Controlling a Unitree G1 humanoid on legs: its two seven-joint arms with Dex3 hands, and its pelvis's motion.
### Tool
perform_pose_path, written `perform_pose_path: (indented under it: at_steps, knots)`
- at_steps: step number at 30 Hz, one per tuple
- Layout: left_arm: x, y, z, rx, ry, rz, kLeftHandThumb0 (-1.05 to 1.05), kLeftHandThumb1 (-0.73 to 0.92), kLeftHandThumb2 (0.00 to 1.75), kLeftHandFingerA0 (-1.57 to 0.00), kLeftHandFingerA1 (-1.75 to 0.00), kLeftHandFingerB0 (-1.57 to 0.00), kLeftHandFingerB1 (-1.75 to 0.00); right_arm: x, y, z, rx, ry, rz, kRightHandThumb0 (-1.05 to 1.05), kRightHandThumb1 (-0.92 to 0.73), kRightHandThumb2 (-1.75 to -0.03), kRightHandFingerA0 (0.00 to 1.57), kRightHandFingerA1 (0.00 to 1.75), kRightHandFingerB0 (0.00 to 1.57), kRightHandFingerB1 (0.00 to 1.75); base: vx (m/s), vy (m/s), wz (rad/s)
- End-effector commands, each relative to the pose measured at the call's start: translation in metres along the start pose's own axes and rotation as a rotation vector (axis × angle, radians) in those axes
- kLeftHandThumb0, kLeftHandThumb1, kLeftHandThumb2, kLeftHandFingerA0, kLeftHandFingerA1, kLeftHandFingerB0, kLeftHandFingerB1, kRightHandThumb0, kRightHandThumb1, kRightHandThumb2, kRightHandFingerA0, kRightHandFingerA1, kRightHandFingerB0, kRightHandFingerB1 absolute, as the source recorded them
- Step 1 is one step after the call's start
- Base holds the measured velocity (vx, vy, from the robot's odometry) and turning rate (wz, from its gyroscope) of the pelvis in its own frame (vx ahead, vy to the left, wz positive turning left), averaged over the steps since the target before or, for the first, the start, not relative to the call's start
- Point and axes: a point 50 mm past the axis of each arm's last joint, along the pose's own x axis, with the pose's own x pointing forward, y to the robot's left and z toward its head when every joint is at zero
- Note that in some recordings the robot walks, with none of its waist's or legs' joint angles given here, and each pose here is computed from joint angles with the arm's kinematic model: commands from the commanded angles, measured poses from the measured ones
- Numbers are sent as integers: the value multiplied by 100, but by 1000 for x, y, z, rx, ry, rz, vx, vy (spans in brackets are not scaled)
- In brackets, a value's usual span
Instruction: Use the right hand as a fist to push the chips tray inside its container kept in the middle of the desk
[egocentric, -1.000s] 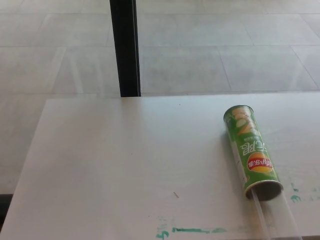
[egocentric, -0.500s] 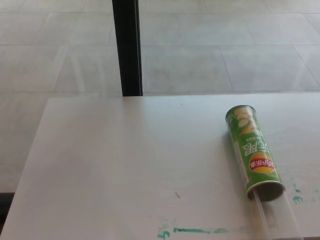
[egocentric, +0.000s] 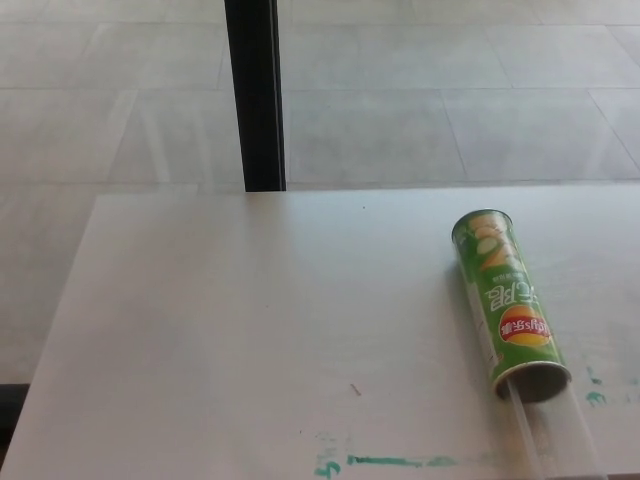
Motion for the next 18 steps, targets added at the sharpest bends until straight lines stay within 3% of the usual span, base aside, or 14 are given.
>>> perform_pose_path:
  at_steps: [1,3,4,5,6,7,8,18]
  knots:
    - [-3,7,-1,12,-9,16,-67,78,63,-52,-52,-42,-41,-38,47,52,128,-128,390,-55,-80,-64,76,70,53,46,0,0,0]
    - [-2,6,-2,8,-3,25,-66,77,63,-52,-49,-42,-40,-54,53,55,116,-98,534,-55,-81,-63,73,71,52,44,0,0,0]
    - [-2,7,-1,9,0,27,-66,60,96,-46,-60,-36,-54,-58,55,56,115,-124,560,-55,-80,-64,76,71,53,45,0,0,0]
    - [-2,7,-1,9,0,27,-66,60,96,-46,-60,-36,-54,-58,55,56,115,-122,561,-55,-80,-64,76,71,53,45,0,0,0]
    - [-2,7,-1,10,0,23,-67,79,63,-50,-50,-41,-40,-61,55,57,98,-128,594,-55,-81,-64,75,71,52,45,0,0,0]
    - [-3,8,0,21,-4,14,-67,62,99,-42,-59,-34,-53,-66,55,57,92,-127,634,-53,-81,-64,77,70,53,46,0,0,0]
    - [-3,8,0,4,-6,11,-66,77,63,-50,-52,-40,-41,-69,55,58,77,-134,657,-50,-82,-64,78,68,53,44,0,0,0]
    - [-3,10,1,10,-18,16,-70,78,63,-49,-52,-39,-41,-94,54,51,-29,-57,902,-56,-81,-65,82,73,64,46,0,0,0]
